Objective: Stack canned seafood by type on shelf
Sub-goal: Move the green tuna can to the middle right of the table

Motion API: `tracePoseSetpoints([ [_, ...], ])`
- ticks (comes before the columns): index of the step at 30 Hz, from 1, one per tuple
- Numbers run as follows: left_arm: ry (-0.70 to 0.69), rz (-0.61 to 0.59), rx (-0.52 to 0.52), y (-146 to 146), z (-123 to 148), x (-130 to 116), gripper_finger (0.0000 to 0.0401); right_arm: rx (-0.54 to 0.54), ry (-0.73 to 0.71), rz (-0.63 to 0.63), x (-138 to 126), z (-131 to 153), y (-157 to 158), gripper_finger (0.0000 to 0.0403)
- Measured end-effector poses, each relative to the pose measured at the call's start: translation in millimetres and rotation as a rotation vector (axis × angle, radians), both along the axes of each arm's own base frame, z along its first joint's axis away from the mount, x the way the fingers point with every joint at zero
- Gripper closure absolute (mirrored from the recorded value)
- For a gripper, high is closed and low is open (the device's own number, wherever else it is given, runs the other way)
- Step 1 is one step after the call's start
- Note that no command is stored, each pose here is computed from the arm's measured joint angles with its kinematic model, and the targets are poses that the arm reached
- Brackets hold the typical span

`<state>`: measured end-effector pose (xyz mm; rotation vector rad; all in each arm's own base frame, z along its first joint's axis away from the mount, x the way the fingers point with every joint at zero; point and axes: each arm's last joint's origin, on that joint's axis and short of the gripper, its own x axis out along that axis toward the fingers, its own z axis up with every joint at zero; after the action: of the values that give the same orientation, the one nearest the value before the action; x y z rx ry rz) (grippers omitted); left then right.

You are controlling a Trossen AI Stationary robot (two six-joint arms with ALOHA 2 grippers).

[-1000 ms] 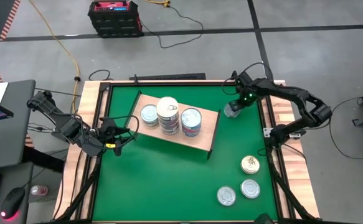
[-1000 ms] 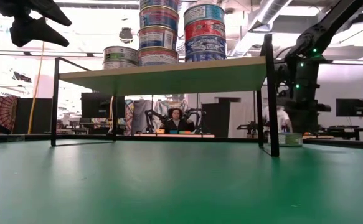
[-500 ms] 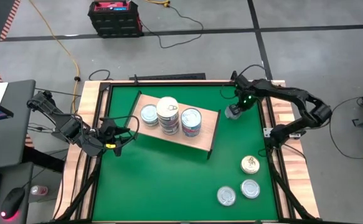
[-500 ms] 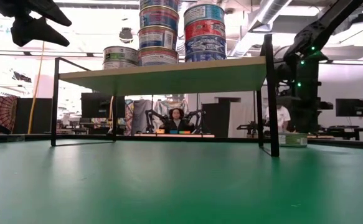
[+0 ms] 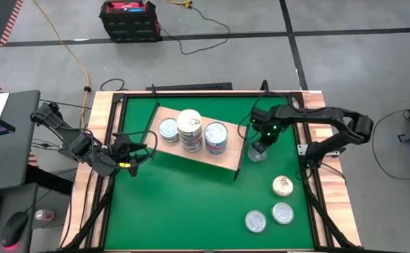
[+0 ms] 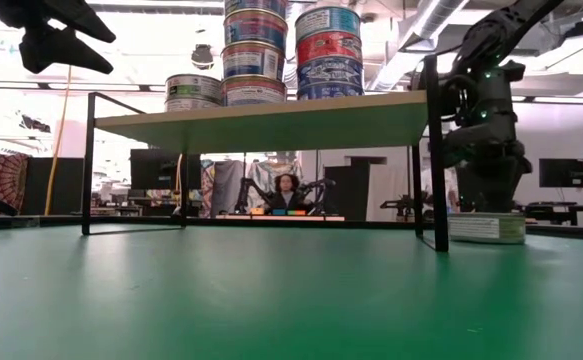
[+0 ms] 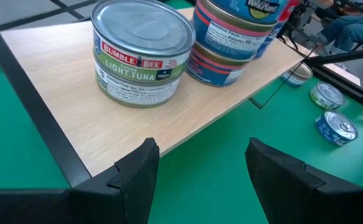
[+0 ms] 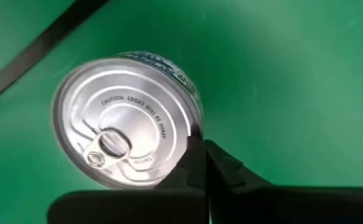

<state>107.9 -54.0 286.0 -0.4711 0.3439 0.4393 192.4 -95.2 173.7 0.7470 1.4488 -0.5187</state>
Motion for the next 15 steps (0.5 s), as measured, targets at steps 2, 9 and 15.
tracePoseSetpoints([
  [2, 0.007, -0.013, -0.003, 0, 0, 0, 0.0170, 0.012, -0.009, 0.005, 0, 2, 2, 0.0391],
  [9, 0.010, -0.034, 0.021, 0, 4, -1, 0.0170, -0.001, -0.051, -0.049, -3, 13, 7, 0.0392],
  [15, 0.005, -0.046, 0.126, 0, 17, 1, 0.0170, -0.017, -0.071, -0.124, -8, 27, 22, 0.0392],
])
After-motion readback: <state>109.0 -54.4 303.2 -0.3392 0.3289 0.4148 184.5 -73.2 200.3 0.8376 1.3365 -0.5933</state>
